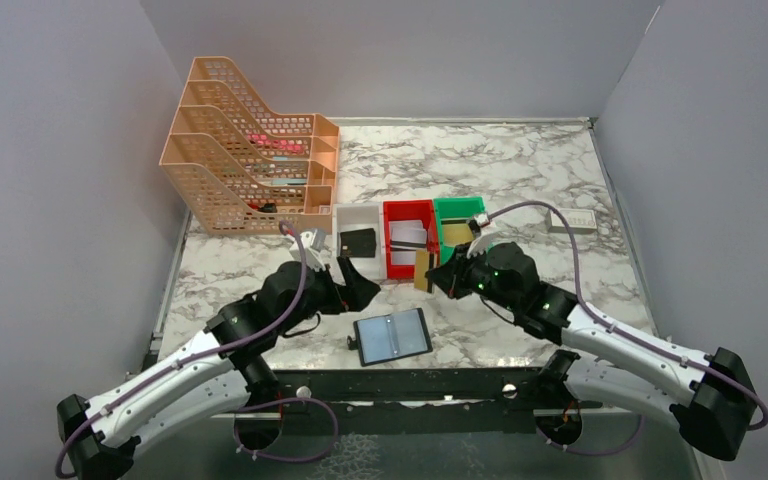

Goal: Take the credit cards out of the card holder

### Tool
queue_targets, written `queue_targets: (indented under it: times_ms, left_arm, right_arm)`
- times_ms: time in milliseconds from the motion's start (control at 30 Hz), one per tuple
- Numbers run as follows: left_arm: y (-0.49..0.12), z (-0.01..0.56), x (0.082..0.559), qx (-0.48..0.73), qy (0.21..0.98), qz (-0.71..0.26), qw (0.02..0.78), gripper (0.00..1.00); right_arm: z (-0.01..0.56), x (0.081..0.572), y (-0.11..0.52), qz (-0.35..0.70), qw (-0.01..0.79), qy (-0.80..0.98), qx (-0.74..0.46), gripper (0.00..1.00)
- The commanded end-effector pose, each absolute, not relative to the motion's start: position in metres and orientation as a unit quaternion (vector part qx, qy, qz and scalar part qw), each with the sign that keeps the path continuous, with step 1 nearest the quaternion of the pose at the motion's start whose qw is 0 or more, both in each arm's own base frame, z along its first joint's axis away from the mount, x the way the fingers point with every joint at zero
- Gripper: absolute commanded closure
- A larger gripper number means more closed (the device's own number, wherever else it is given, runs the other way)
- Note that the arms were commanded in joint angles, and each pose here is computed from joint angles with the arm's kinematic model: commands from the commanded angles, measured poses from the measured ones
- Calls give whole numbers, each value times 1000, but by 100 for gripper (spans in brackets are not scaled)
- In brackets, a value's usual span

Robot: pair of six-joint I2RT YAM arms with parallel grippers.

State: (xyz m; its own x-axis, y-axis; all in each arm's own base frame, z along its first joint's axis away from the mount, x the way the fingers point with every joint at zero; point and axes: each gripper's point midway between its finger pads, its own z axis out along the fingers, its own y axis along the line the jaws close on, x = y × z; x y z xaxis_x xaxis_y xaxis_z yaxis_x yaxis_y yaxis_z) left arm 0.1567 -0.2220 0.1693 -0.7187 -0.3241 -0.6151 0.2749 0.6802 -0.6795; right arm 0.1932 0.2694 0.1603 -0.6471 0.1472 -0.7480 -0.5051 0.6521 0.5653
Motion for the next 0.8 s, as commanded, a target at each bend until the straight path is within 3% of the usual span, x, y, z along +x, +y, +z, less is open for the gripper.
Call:
queue_targets:
  times_ms: [0,167,333,567,767]
  left_arm:
    - [-170,148,179,10,892,-199,406,2]
    - [-150,161,199,25,900,-101,422,1]
    - [-110,183,220,-31,877,-80,472,1]
    - [-107,173,219,-29,877,-104,468,1]
    - [-118,159,219,0,893,-105,438,1]
  right_arm:
    - [161,246,200,170,514,835,-97,99]
    - [181,277,163,21,565,819,-103,99]
    - [203,294,147,-45,606,789,-93,99]
    - [208,315,143,-65,621,773,-108,99]
    - [201,330,149,-12,608,779,-156,99]
